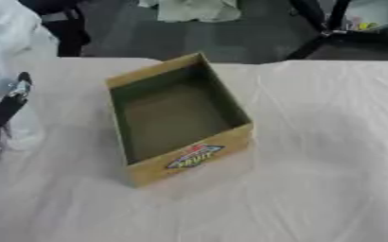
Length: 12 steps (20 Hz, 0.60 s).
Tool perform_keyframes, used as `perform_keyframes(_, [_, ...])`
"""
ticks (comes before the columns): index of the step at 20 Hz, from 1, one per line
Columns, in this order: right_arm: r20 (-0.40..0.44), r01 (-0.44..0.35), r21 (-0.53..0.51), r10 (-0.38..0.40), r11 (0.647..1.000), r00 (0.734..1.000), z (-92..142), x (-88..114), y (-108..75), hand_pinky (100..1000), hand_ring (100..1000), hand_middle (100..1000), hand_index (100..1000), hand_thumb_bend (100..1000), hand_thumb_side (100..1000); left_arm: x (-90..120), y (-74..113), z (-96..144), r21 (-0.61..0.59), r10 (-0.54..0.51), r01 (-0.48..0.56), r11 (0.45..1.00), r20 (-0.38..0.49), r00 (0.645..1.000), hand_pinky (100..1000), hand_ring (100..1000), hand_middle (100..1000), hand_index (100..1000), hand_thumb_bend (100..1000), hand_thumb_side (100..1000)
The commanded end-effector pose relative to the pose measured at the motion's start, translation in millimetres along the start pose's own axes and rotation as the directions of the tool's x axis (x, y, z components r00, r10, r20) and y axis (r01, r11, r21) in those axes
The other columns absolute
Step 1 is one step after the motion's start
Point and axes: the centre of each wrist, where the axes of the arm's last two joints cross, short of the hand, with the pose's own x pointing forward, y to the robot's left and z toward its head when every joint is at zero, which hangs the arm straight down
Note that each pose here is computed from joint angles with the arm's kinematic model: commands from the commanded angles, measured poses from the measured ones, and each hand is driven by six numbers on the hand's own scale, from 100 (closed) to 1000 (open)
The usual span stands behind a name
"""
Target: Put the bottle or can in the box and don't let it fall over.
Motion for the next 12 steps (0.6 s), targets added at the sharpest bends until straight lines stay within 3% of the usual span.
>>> perform_keyframes(1, [0.031,-0.010,-0.002,0.010,1.000,0.999,-3.7,10.8,-6.0,883,751,799,852,100,854,10.0,9.5,-5.9,0.011,-0.011,0.011,1.000,0.029,1.000,114,100,100,127,100,283])
perform_keyframes(12, [0.041,-0.005,-0.012,0.006,1.000,0.999,-3.8,12.9,-8.7,883,751,799,852,100,844,18.5,11.0,-2.6,0.005,0.029,-0.029,1.000,0.033,0.999,103,100,100,110,100,325])
